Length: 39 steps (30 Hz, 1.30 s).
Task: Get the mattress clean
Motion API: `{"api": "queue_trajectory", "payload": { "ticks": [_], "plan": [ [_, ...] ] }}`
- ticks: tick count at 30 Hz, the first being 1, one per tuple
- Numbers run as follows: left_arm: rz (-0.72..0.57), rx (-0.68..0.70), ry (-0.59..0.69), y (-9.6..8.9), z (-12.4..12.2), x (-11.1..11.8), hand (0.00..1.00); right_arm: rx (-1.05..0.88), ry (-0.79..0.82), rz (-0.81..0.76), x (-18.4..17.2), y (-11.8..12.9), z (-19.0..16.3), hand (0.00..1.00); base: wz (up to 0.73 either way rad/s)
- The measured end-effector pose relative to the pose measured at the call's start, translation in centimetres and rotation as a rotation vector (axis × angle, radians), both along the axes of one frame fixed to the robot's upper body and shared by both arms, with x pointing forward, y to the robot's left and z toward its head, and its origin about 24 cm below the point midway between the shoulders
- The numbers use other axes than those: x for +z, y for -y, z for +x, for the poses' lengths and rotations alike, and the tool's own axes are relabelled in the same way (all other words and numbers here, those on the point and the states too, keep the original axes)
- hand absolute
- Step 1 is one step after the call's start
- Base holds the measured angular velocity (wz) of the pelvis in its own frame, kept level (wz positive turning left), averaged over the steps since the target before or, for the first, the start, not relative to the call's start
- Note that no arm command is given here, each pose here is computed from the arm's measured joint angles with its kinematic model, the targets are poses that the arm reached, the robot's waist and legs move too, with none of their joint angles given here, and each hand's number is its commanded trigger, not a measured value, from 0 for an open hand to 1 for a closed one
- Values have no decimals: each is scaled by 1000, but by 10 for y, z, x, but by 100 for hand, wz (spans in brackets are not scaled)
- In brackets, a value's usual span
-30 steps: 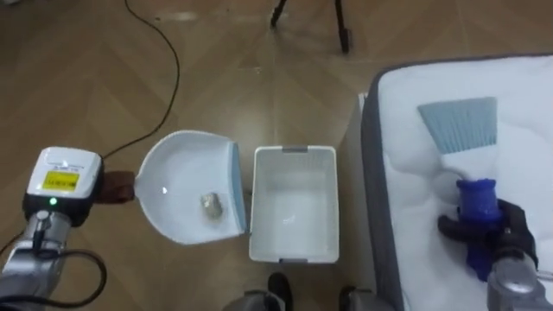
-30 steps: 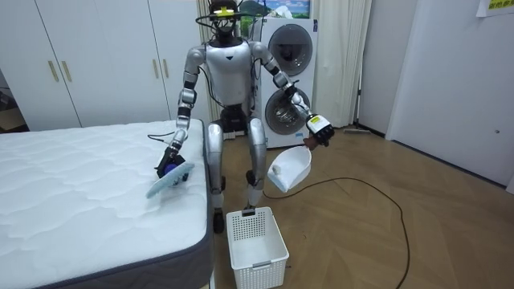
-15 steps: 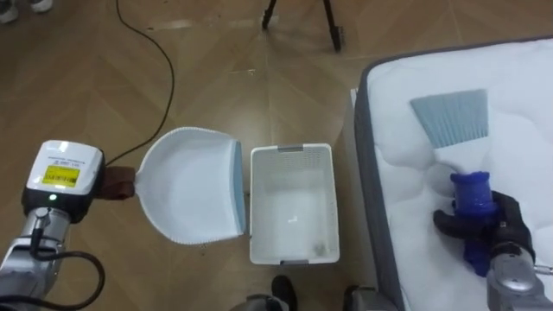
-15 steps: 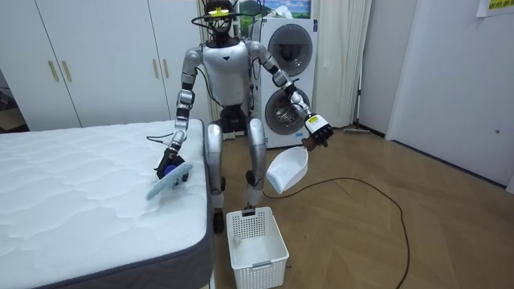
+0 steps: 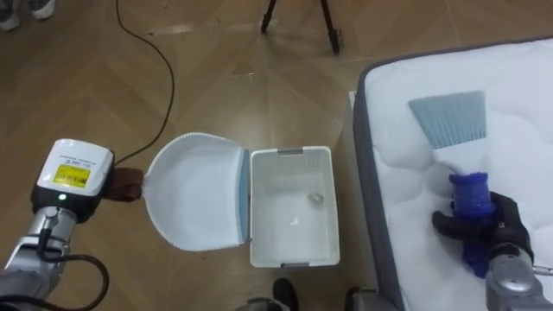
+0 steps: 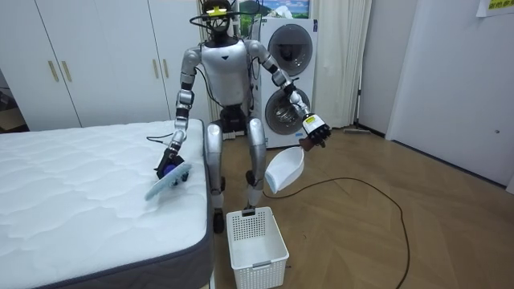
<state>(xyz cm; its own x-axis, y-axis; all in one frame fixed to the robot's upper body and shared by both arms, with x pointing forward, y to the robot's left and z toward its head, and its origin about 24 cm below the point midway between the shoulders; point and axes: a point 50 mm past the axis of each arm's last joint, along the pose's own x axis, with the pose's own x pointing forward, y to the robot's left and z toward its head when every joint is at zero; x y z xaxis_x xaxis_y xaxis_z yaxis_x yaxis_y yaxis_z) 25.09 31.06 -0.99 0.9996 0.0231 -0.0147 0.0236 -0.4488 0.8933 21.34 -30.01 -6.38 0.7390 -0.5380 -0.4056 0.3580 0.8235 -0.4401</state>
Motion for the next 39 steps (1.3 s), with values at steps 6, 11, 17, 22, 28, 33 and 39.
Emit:
{"api": "queue_trajectory", "payload": {
  "ticks": [6, 11, 17, 22, 28, 33, 39],
  "plan": [
    [-9, -25, 32, 2, -2, 1, 100, -22, 17, 15, -1, -2, -6, 0, -11],
    [-46, -44, 53, 9, -6, -3, 100, -31, -20, 22, -9, -3, -18, 0, -38],
    [-176, 56, 28, 13, -41, -30, 100, 4, -133, 63, -27, -7, -42, 0, -76],
    [-234, 74, -13, 23, -62, -45, 100, -14, -237, 100, -43, -10, -75, 0, -42],
    [-318, 100, -35, 36, -64, -53, 100, -15, -229, 103, -41, -9, -78, 0, -62],
    [-334, 128, -32, 32, -62, -51, 100, 23, -226, 119, -41, -15, -74, 0, -95],
    [-387, 189, 2, 28, -58, -48, 100, 31, -199, 167, -43, -30, -63, 0, -105]
  ]
}}
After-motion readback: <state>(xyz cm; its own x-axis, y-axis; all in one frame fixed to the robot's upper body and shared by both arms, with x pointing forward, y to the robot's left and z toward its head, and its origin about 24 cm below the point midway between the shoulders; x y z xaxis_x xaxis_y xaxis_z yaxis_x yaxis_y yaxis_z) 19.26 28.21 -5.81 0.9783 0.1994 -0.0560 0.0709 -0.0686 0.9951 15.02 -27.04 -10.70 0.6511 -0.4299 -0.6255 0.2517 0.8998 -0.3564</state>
